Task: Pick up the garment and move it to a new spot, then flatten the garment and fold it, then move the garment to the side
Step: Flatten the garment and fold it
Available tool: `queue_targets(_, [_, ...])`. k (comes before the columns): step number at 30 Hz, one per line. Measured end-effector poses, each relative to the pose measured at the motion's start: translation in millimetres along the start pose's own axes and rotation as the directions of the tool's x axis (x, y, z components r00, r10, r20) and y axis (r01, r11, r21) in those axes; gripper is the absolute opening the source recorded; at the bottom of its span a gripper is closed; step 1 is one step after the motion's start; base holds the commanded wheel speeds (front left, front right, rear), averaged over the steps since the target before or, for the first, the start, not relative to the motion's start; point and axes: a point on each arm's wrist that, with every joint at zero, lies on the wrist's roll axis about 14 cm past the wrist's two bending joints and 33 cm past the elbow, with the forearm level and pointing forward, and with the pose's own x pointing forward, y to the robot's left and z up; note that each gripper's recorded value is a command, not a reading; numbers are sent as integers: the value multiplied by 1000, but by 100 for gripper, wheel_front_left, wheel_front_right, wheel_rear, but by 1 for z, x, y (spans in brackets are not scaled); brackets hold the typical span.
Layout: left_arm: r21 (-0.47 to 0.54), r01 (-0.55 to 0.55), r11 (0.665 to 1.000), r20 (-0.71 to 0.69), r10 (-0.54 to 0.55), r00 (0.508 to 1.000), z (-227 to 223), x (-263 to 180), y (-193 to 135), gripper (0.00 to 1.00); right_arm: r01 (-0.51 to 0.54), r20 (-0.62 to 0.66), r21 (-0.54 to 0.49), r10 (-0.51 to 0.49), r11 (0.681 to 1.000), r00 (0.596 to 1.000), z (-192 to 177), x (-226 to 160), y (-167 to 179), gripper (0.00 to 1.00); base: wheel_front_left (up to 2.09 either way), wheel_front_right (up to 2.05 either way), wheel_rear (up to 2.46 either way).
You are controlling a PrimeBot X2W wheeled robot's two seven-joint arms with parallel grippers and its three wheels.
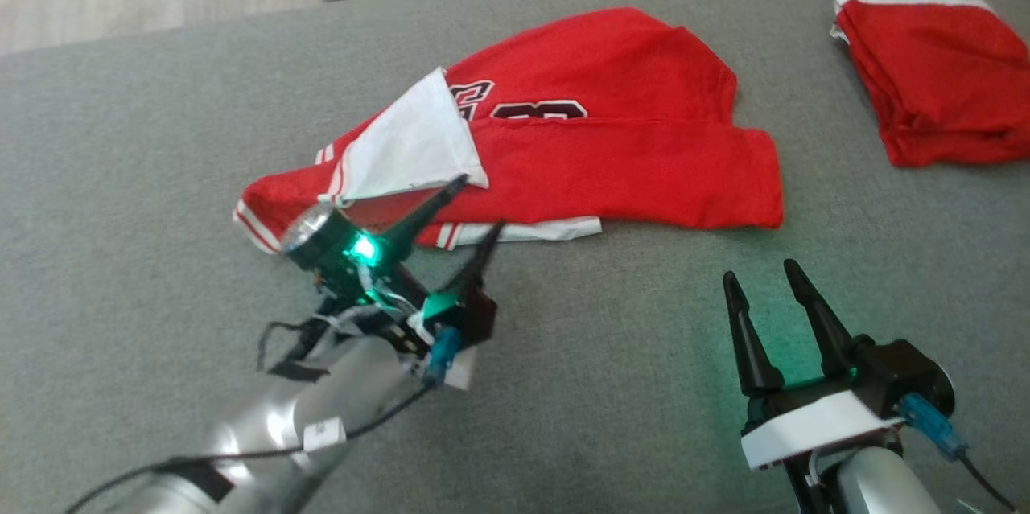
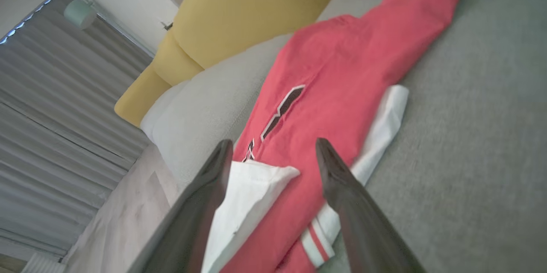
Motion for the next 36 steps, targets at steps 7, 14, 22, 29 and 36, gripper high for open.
queue_targets(7, [101,16,995,-116,-4,993,-39,16,6,100,25,-22,0,-25,1000,999,-6,-1,-8,100,0,0,0])
queue_targets(14, [125,28,992,-180,-5,984,-59,28,10,100,38,-38,-1,-38,999,999,-11,1,-13,100,0,0,0])
queue_targets(22, [109,46,993,-168,-27,985,-53,44,6,100,43,-32,2,-43,999,999,-9,4,-15,100,0,0,0])
queue_targets(29, [108,67,992,-133,-52,990,-40,56,1,92,56,-39,2,-56,998,998,-11,2,-19,100,0,0,0])
queue_targets(36, [98,83,992,-147,-68,987,-40,53,-1,0,58,-31,1,-58,998,998,-8,1,-19,100,0,0,0])
